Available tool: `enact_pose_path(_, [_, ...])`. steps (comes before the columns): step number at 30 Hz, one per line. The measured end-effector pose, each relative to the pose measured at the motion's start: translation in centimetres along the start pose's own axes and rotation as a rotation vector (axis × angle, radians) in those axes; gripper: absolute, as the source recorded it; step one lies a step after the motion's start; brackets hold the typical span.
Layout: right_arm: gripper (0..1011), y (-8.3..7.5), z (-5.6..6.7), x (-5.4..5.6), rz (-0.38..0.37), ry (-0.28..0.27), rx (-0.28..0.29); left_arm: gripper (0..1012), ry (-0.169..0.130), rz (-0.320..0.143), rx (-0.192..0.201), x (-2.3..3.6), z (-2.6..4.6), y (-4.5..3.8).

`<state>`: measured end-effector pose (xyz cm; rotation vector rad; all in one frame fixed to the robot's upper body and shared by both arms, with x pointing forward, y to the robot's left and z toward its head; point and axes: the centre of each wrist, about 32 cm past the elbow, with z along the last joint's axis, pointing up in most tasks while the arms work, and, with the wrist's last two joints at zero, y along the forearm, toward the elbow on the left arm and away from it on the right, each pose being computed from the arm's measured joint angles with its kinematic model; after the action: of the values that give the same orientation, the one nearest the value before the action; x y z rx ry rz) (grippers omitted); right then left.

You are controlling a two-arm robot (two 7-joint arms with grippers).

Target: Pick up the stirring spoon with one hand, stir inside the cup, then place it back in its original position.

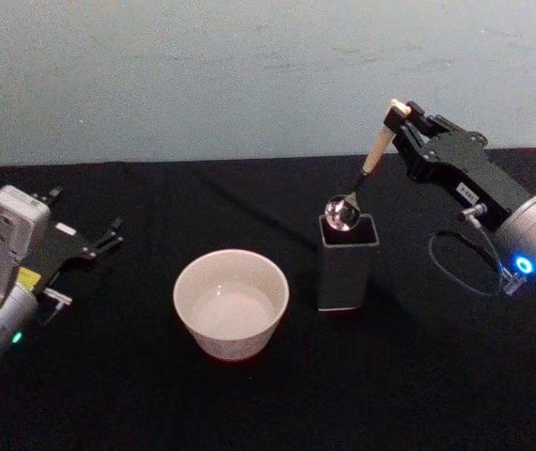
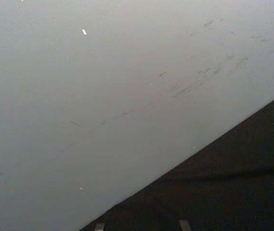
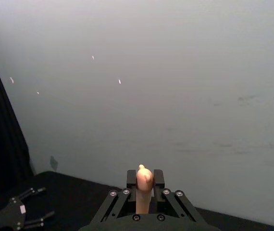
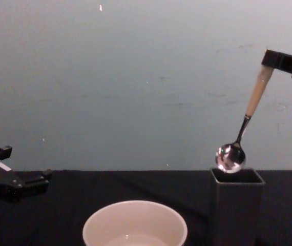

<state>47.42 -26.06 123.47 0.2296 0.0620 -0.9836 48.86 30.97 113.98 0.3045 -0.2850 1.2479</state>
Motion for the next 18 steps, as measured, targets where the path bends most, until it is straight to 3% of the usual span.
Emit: enact_pose_path(18, [211, -0.2, -1.8, 0.6, -0.015, -0.007, -0.072, 1001, 0.000, 0.000, 0.000, 0.00, 0.00, 0.00])
